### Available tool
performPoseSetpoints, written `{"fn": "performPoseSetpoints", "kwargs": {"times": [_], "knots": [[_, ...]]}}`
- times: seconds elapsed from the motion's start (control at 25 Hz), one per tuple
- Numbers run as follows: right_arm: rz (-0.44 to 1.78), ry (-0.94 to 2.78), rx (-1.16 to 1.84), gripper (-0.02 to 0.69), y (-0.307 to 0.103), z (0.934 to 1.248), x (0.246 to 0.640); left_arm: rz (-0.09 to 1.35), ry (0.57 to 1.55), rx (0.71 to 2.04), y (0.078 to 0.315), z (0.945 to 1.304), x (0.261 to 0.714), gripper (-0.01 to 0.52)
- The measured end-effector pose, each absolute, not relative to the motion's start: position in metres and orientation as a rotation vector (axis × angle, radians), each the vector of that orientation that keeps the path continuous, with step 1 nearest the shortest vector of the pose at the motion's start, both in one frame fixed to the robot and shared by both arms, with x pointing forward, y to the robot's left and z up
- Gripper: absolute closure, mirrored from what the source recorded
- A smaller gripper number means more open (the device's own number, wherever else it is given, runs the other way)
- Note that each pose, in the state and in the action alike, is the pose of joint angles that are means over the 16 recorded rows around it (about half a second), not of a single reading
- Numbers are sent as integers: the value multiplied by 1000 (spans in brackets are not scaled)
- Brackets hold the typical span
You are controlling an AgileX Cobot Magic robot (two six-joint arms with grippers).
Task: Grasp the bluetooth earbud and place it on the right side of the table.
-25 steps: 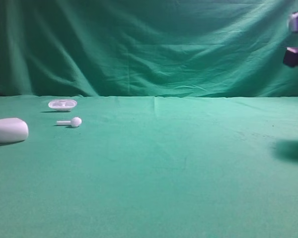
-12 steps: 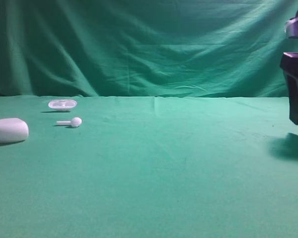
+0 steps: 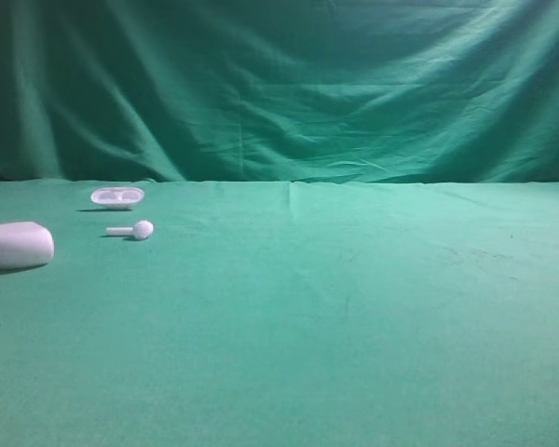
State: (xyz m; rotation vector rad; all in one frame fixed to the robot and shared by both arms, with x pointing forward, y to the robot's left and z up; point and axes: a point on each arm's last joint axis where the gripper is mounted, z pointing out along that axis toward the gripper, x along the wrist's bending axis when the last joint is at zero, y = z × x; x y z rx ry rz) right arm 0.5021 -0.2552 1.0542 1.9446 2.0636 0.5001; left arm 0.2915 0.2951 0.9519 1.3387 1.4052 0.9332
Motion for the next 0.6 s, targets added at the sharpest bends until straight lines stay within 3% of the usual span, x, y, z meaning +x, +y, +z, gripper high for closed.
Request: {"fn": "performPoseSetpoints", "kwargs": {"times": [0.2, 0.4, 0.6], "knots": [[630, 2013, 1894, 651, -261, 1102, 456, 933, 1405, 1339, 295, 952, 291, 514], [772, 1939, 1805, 665, -269, 1134, 401, 933, 1405, 1339, 295, 952, 291, 514], [918, 1847, 1693, 665, -277, 1145, 348, 933, 1405, 1339, 295, 952, 291, 514]]}}
